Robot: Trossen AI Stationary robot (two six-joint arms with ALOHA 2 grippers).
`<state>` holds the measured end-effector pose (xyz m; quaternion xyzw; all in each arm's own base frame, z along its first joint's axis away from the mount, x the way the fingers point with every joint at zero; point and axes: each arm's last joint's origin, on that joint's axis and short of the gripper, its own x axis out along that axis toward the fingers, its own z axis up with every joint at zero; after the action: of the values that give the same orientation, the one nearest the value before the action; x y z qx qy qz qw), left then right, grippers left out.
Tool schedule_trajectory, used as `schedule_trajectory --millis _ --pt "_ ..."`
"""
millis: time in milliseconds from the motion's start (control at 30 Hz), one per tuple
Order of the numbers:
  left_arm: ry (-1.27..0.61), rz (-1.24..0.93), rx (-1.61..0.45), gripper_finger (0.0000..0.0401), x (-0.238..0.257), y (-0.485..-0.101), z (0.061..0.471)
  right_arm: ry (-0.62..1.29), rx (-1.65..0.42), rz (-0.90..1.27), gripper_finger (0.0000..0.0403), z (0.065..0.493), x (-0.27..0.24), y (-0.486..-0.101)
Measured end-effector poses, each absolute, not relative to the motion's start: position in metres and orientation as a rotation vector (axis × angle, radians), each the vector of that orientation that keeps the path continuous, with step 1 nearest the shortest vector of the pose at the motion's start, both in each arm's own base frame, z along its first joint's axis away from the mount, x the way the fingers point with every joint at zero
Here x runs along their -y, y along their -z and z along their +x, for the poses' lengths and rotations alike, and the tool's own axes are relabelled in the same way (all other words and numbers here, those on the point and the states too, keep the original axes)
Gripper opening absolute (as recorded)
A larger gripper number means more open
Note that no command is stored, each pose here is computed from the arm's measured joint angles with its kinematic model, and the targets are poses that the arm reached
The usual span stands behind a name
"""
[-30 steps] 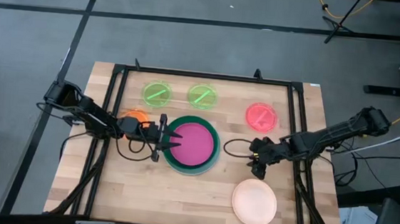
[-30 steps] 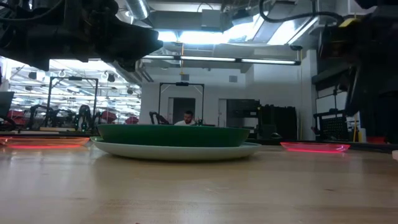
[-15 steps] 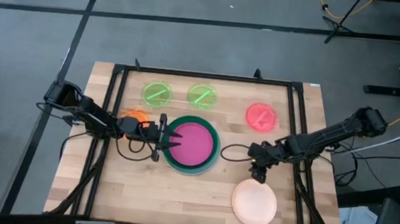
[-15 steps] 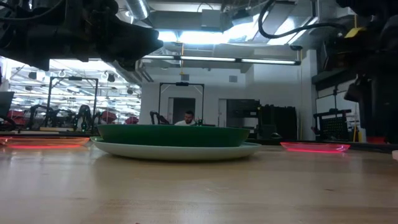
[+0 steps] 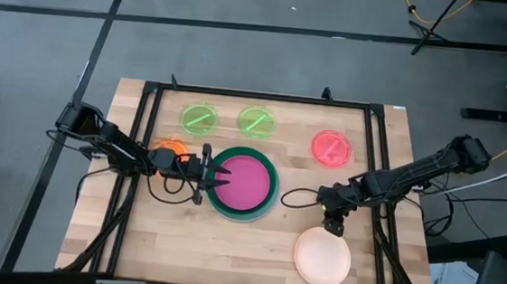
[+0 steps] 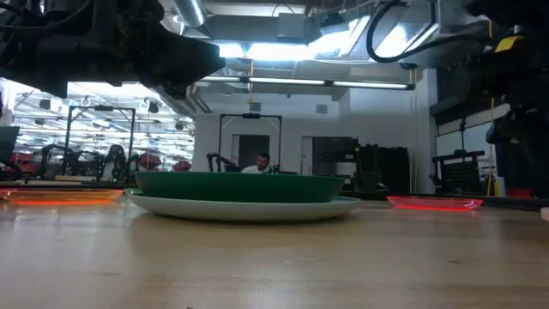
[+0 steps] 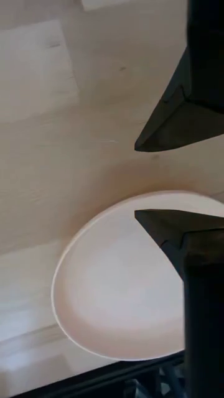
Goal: Stack plastic plates
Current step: Stack the light brown plate on top of the pink plate
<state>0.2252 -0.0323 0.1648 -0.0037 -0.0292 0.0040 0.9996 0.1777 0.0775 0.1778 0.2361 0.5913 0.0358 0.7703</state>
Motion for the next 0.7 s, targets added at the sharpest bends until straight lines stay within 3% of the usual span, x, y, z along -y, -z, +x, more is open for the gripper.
schedule_trajectory --millis 333,700 --pt "-0.011 -0.008 0.058 0.013 0.032 -0.165 0.225 -0.118 -1.146 0.38 0.0149 0.176 -0.093 -0.172" --pt "-0.023 -0.008 0.057 0.013 0.032 -0.165 0.225 -0.177 -1.213 0.42 0.0149 0.178 -0.099 -0.141"
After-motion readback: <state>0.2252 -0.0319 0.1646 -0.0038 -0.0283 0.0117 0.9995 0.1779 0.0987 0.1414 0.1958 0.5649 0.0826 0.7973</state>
